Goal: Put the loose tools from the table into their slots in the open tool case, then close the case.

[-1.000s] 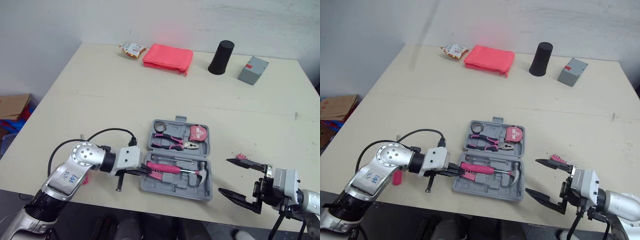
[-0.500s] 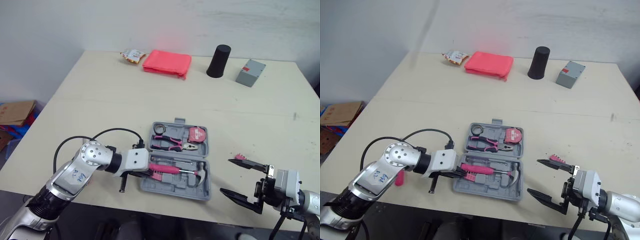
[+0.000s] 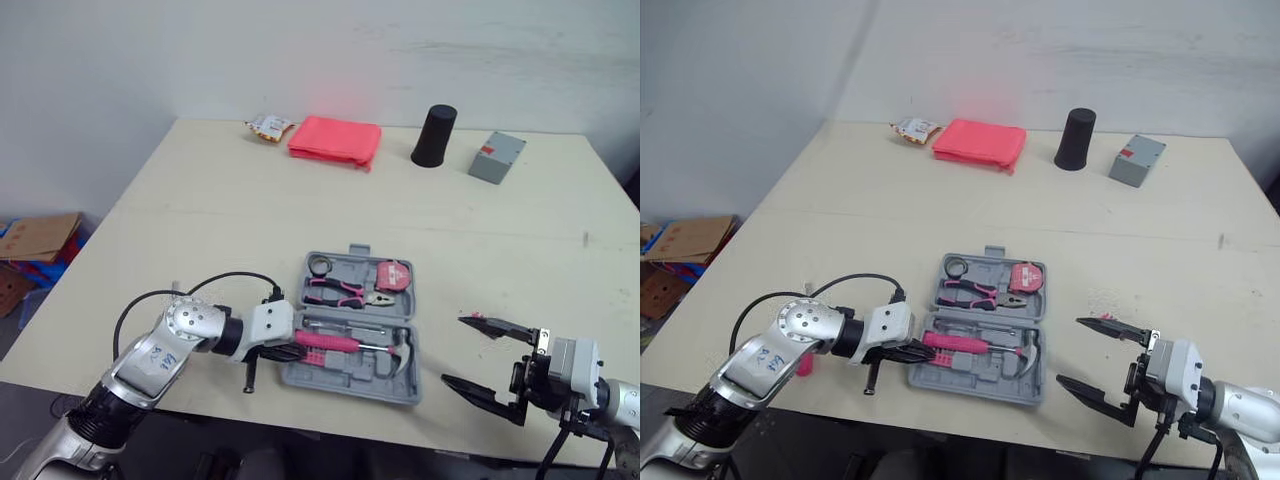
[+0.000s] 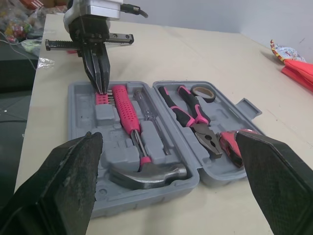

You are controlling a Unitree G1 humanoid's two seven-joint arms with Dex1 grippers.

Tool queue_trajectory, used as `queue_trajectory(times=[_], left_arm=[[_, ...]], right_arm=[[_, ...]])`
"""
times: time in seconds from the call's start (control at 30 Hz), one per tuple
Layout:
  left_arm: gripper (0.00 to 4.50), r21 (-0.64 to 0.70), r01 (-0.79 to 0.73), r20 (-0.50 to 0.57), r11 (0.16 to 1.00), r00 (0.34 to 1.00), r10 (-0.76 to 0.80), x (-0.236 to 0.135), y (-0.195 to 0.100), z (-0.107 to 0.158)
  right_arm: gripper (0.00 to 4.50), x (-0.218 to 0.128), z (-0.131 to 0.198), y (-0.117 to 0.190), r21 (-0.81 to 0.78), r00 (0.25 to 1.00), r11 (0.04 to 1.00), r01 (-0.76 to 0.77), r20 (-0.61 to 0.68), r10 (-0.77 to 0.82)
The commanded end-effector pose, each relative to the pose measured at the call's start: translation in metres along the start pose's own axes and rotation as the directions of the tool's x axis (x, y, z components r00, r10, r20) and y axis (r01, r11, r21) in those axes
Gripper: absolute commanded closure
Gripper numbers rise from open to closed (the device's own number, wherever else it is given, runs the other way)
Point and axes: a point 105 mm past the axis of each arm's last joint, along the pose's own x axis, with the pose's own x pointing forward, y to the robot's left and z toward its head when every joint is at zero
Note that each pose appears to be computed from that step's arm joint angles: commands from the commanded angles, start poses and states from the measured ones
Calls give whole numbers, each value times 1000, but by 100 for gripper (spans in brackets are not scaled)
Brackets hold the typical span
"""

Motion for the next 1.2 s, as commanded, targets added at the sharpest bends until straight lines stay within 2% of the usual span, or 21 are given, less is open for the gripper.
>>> queue_trajectory(times=[0.03, 0.1, 0.2, 0.3, 0.4, 0.43, 0.53, 0.57, 0.6, 0.63, 0.67, 0.73, 0.77, 0.8, 0.87, 0.9, 1.03, 1.13, 1.2], left_arm=[[443, -267, 25, -156, 963, 985, -69, 18, -26, -79], [443, -213, 11, -80, 977, 996, -29, 21, -21, -67], [443, -100, -3, 123, 995, 992, 15, 17, -11, -31], [443, 11, -54, 303, 998, 952, 48, -3, -1, 1], [443, 42, -132, 447, 990, 889, 99, -34, 7, 25], [443, 31, -152, 467, 988, 876, 120, -45, 9, 28], [379, -20, -274, 481, 961, 841, 250, -83, 19, 25], [341, -51, -313, 483, 948, 823, 298, -93, 22, 22], [299, -95, -366, 476, 926, 800, 365, -105, 27, 15], [253, -146, -469, 436, 871, 760, 482, -128, 36, -4], [204, -196, -585, 394, 787, 688, 609, -156, 45, -22], [109, -268, -719, 335, 641, 555, 762, -197, 51, -45], [70, -290, -773, 299, 564, 486, 821, -219, 50, -57], [21, -299, -803, 277, 515, 444, 852, -232, 48, -64], [9, -316, -854, 163, 413, 379, 911, -261, 32, -93], [9, -318, -865, 129, 388, 366, 922, -268, 26, -102], [9, -375, -918, -114, 128, 183, 976, -319, -14, -160], [9, -358, -932, -185, 58, 132, 974, -331, -27, -177], [9, -357, -931, -148, 73, 134, 980, -331, -23, -172]], right_arm=[[0, -1, 6, -2, -36, 1000, 999, 10, 13, -10], [0, -2, 6, -2, -37, 1000, 999, 11, 10, -11], [0, -4, 7, -4, -42, 1000, 999, 21, 9, -20], [0, -10, 9, -8, -49, 999, 998, 37, 2, -36], [0, -23, 11, -12, -55, 997, 996, 74, -14, -75], [0, -29, 11, -13, -56, 995, 994, 89, -28, -91], [0, -57, 8, -20, -45, 981, 984, 175, -80, -178], [0, -66, 7, -22, -42, 973, 977, 207, -93, -210], [0, -78, 4, -28, -40, 959, 965, 259, -112, -262], [0, -99, -3, -36, -55, 926, 937, 344, -145, -349], [0, -120, -9, -43, -62, 885, 902, 428, -172, -432], [0, -149, -17, -47, -77, 823, 847, 526, -206, -529], [0, -162, -20, -47, -78, 794, 823, 563, -225, -564], [0, -169, -21, -46, -80, 776, 808, 584, -238, -584], [0, -199, -28, -42, -85, 701, 745, 662, -282, -655], [0, -208, -30, -41, -92, 678, 726, 682, -294, -674], [0, -253, -44, -24, -99, 520, 590, 801, -373, -768], [0, -266, -51, -15, -114, 461, 541, 833, -398, -793], [0, -264, -51, -19, -122, 458, 534, 837, -381, -804]])
